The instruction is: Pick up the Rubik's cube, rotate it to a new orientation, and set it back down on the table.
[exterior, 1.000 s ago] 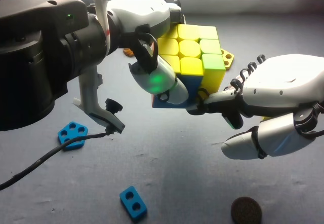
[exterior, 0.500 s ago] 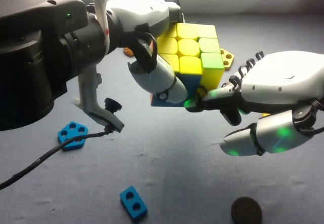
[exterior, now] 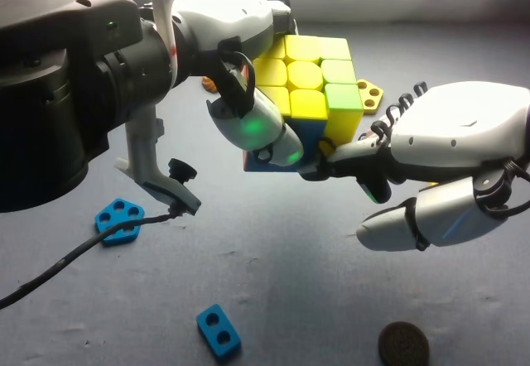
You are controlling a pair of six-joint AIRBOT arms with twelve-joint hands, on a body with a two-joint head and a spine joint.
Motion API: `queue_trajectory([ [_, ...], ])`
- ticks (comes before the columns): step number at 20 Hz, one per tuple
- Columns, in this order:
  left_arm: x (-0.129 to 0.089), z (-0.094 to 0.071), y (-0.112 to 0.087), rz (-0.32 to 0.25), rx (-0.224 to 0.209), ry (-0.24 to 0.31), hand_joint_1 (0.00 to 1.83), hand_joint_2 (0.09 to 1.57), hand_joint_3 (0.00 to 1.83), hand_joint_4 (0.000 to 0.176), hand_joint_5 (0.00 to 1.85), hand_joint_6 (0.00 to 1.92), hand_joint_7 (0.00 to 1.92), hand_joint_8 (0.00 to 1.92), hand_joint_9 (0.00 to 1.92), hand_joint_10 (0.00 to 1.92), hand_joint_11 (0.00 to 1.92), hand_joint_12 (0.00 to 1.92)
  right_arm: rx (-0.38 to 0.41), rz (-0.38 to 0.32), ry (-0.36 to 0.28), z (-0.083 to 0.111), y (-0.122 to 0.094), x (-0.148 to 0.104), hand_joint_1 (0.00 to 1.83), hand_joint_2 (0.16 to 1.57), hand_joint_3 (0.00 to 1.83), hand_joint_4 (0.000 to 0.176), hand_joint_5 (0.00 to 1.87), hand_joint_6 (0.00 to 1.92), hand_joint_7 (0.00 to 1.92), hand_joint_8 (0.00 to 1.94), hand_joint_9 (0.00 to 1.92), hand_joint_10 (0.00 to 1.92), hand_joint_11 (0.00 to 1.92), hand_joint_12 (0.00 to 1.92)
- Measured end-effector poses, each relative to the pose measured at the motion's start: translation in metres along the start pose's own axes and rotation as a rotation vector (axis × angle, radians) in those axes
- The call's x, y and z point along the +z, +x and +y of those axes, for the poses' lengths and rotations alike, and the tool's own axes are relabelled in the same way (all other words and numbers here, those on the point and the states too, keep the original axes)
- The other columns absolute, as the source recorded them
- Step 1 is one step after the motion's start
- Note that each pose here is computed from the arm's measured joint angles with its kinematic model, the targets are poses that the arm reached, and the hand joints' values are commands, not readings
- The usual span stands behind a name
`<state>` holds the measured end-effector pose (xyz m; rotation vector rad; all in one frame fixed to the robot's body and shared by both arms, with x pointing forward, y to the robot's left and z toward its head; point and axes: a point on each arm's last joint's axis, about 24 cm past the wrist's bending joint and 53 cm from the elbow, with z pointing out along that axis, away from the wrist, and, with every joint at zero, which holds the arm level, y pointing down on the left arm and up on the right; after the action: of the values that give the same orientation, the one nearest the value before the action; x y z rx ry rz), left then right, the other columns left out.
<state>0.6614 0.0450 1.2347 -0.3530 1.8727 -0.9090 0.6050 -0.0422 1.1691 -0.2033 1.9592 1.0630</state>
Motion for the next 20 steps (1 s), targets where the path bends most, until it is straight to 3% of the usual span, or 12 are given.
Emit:
queue_trajectory([
  [2,0.0,0.0,0.0,0.0,-0.001,-0.001,0.99,1.36,0.0,0.0,0.53,1.67,0.11,1.92,0.22,1.92,0.31,1.92,-0.004,0.002,-0.001,0.0,0.001,0.0,0.13,1.3,0.0,0.0,0.16,0.01,0.51,1.33,0.45,1.78,0.42,1.92],
  [3,0.0,0.0,0.0,-0.001,0.001,0.0,1.02,1.42,0.0,0.0,0.5,1.64,0.42,1.92,0.22,1.92,0.31,1.92,-0.003,0.001,-0.001,0.0,0.001,0.0,0.11,1.3,0.0,0.0,0.14,0.0,0.51,1.34,0.45,1.79,0.43,1.92],
  [4,0.0,0.0,0.0,-0.001,-0.001,0.0,1.01,1.37,0.0,0.0,0.53,1.64,0.19,1.9,0.22,1.92,0.31,1.92,0.002,0.003,0.0,0.0,0.002,0.0,0.11,1.31,0.0,0.0,0.13,0.0,0.5,1.33,0.44,1.78,0.42,1.92],
  [5,0.0,0.0,0.0,0.002,-0.005,0.0,1.01,1.36,0.0,0.0,0.55,1.64,0.13,1.91,0.21,1.92,0.29,1.92,0.011,0.005,0.002,-0.001,0.003,0.0,0.11,1.3,0.0,0.0,0.16,0.01,0.51,1.34,0.45,1.79,0.41,1.92],
  [10,0.0,-0.002,0.002,0.009,-0.009,0.005,0.99,1.37,0.0,0.0,0.52,1.67,0.1,1.92,0.2,1.92,0.3,1.92,0.019,0.012,0.032,-0.002,0.006,-0.018,0.11,1.3,0.0,0.0,0.13,0.0,0.51,1.33,0.46,1.75,0.42,1.92],
  [13,0.0,-0.001,0.002,0.011,-0.012,0.003,1.0,1.36,0.0,0.0,0.54,1.65,0.11,1.92,0.2,1.92,0.3,1.92,0.019,0.009,0.069,-0.01,0.004,-0.034,0.13,1.29,0.0,0.0,0.19,0.02,0.52,1.3,0.44,1.75,0.39,1.92],
  [14,-0.001,-0.002,0.005,0.02,-0.022,0.003,1.01,1.41,0.0,0.0,0.49,1.66,0.37,1.92,0.22,1.92,0.31,1.92,0.02,-0.003,0.078,-0.012,-0.001,-0.039,0.12,1.3,0.0,0.0,0.18,0.02,0.51,1.31,0.43,1.77,0.38,1.92],
  [15,-0.001,-0.003,0.008,0.028,-0.028,0.006,0.98,1.39,0.0,0.0,0.51,1.68,0.18,1.92,0.21,1.92,0.3,1.92,0.02,-0.017,0.086,-0.013,-0.007,-0.046,0.12,1.3,0.0,0.0,0.17,0.01,0.51,1.32,0.43,1.79,0.38,1.92],
  [16,-0.001,-0.004,0.008,0.031,-0.029,0.009,1.01,1.42,0.0,0.0,0.49,1.65,0.38,1.92,0.22,1.92,0.31,1.92,0.021,-0.033,0.09,-0.012,-0.012,-0.053,0.12,1.3,0.0,0.0,0.16,0.01,0.5,1.32,0.42,1.78,0.39,1.92],
  [20,-0.001,-0.004,0.008,0.031,-0.03,0.013,0.99,1.44,0.0,0.0,0.48,1.7,0.41,1.92,0.21,1.92,0.29,1.92,0.021,-0.065,0.091,0.001,-0.02,-0.073,0.09,1.31,0.0,0.0,0.14,0.0,0.52,1.3,0.46,1.74,0.4,1.92],
])
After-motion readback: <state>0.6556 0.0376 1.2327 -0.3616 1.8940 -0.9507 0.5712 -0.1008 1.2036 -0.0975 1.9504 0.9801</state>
